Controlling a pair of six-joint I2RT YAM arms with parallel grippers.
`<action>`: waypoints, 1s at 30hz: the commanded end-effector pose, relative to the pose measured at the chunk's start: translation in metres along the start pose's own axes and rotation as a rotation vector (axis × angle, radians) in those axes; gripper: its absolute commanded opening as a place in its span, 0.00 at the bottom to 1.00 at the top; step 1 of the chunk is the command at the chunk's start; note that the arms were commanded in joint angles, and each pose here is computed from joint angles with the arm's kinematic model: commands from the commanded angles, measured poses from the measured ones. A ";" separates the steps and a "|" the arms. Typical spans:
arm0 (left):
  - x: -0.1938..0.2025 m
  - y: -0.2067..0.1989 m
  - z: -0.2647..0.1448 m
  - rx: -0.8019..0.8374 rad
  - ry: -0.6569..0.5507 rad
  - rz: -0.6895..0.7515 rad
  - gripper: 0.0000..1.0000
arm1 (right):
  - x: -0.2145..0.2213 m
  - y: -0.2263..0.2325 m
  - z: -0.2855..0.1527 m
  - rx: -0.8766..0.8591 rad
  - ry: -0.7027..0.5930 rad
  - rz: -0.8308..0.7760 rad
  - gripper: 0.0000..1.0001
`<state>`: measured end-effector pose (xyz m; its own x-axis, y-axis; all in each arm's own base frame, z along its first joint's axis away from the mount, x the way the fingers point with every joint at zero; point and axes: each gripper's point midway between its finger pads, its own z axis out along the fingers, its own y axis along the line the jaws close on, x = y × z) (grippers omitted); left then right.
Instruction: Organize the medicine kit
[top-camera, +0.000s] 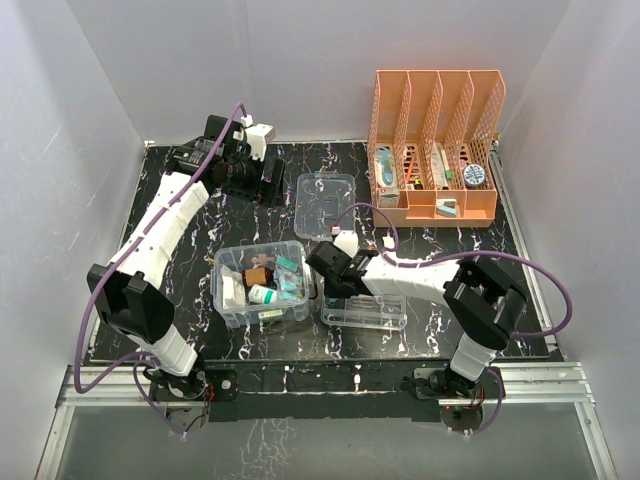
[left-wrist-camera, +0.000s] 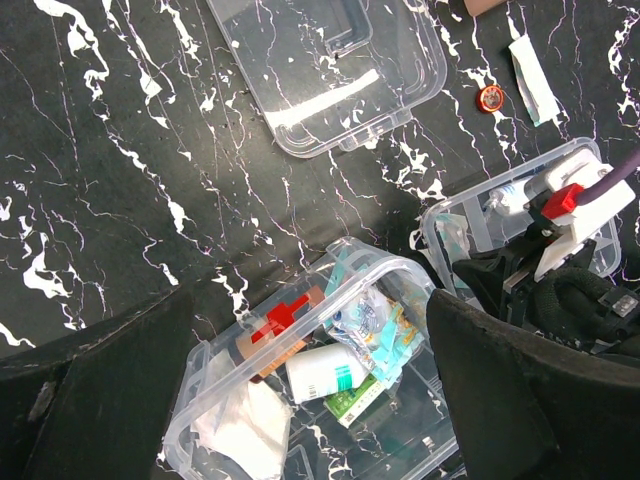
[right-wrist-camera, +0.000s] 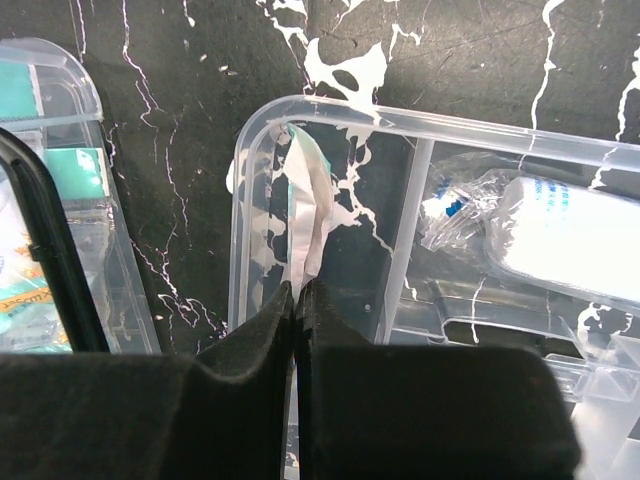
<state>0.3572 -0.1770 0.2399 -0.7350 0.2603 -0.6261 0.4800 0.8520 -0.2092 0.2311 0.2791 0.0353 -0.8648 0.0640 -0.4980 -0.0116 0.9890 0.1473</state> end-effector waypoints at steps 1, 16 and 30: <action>-0.006 -0.006 -0.017 0.017 -0.037 0.006 0.99 | -0.002 0.014 0.000 -0.038 -0.010 0.008 0.00; -0.007 -0.006 -0.015 0.022 -0.032 0.008 0.99 | -0.007 0.009 -0.012 -0.005 -0.027 0.021 0.18; -0.007 -0.005 -0.011 0.020 -0.025 0.002 0.99 | -0.066 0.022 -0.073 -0.060 -0.185 0.051 0.37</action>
<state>0.3566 -0.1780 0.2401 -0.7347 0.2613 -0.6261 0.4842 0.8484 -0.2140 0.2291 0.2781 0.0669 -0.8510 0.0721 -0.5202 -0.0040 0.9896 0.1436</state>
